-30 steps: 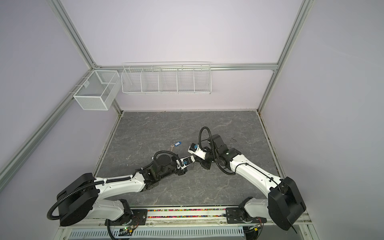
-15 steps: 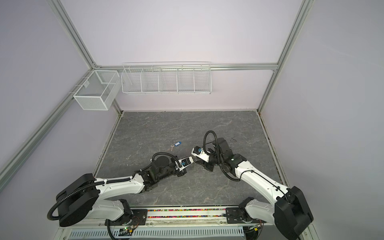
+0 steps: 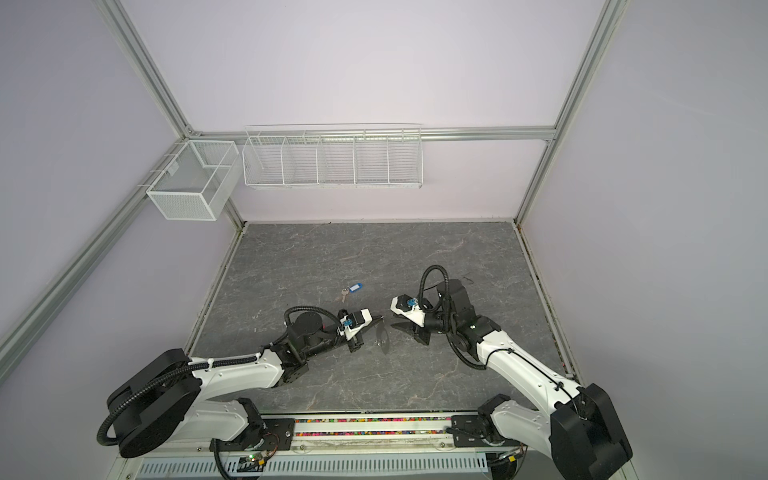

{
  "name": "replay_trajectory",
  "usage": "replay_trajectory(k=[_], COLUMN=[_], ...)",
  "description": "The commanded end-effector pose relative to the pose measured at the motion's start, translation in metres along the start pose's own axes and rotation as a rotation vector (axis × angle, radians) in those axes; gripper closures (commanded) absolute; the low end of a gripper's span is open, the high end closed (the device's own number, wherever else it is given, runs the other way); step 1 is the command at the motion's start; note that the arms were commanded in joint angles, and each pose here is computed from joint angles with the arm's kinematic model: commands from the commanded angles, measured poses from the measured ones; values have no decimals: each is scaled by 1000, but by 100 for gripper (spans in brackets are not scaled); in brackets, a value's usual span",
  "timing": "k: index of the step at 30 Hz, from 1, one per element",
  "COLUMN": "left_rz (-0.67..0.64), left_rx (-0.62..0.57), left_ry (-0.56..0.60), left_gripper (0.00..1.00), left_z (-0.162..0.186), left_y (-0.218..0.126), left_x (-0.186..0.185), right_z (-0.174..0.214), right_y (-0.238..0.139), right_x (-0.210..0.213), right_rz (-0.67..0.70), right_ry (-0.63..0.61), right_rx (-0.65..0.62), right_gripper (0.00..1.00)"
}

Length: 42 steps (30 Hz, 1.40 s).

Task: Put the keys on the keyring

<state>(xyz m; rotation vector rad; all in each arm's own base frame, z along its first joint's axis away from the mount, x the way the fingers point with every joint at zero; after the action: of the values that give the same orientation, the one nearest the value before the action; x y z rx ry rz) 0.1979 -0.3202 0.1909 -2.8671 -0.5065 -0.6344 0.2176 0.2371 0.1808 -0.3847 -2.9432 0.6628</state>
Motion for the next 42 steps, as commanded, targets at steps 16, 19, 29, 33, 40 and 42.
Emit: replay_trajectory(k=[16, 19, 29, 33, 40, 42], left_rz=[80, 89, 114, 116, 130, 135], left_rx=[-130, -127, -133, -140, -145, -147], left_ry=[-49, -51, -46, -45, -43, -42], left_gripper=[100, 100, 100, 100, 100, 100], left_z=[-17, -16, -18, -19, -19, -19], left_y=[6, 7, 9, 10, 12, 12], left_x=[-7, -9, -11, -11, -12, -13], right_z=[3, 1, 11, 13, 8, 6], right_y=[5, -4, -10, -6, 2, 4], right_x=[8, 10, 10, 9, 9, 10], right_rz=[-46, -32, -18, -31, -46, -49], right_ry=[-18, -50, -94, -88, -99, -99], right_rx=[-16, -43, 6, 20, 5, 1], right_gripper=[71, 69, 69, 70, 73, 74])
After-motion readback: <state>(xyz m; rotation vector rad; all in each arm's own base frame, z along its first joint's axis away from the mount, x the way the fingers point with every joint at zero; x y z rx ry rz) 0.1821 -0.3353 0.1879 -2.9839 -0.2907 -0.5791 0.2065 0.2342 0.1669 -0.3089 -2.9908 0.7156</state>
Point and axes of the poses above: each gripper's point midway between its finger pads, its own y axis out along the fingers, its own x axis along the line the jaws close on, z = x × y, the point moved 2 cm from there along -y, back along the fingers, and after that the axes turned 9 degrees about y, right-handed, at the moved point
